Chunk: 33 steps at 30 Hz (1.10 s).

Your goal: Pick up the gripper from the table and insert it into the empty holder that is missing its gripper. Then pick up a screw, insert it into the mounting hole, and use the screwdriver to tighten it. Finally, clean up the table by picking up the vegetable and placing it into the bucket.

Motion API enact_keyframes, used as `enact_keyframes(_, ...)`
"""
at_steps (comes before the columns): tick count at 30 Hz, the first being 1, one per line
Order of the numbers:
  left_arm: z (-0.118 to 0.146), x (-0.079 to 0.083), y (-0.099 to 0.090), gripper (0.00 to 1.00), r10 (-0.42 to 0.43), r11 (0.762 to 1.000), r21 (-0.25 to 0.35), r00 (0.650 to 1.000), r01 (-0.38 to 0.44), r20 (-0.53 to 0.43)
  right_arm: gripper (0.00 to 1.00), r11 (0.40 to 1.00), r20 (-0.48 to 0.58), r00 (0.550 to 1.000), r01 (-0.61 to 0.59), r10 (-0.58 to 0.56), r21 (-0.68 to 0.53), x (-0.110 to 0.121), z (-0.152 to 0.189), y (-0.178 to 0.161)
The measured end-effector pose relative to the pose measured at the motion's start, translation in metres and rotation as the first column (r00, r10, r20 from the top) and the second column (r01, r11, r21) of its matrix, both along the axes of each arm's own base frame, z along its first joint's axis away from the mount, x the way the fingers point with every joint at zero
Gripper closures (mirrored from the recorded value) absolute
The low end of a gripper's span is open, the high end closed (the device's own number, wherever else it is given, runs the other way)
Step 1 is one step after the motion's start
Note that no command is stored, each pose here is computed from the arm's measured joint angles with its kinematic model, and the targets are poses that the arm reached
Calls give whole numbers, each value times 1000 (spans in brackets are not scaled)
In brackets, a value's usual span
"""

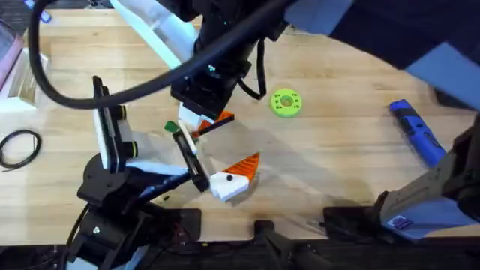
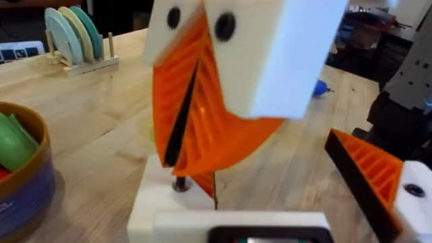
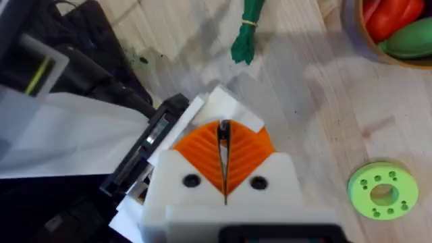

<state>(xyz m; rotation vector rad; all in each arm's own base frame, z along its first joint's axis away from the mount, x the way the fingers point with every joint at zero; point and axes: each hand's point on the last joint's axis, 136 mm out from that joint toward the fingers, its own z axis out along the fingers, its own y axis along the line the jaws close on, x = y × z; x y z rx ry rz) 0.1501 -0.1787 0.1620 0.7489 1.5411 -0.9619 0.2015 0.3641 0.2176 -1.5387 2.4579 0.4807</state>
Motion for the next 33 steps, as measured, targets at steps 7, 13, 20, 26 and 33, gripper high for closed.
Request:
enact_keyframes(7,0,0,0,7,0,1000,0,1000,0,0,995,1000,19,1000,4,-4,-9,2,0,0)
enact_keyframes(13,0,0,0,8,-1,1000,0,1000,1,0,995,1000,41,999,5,-5,-4,7,-2,4)
enact_keyframes(20,0,-1,-1,7,-6,1000,0,1000,6,0,995,1000,43,999,6,-6,-7,7,-3,4)
enact_keyframes(26,0,-3,-2,7,-20,1000,-1,1000,20,-1,995,1000,33,999,7,-6,-22,5,-4,1)
enact_keyframes(33,0,-4,-2,7,-22,1000,-3,1000,22,-5,995,999,24,1000,7,-6,-40,3,-5,-4)
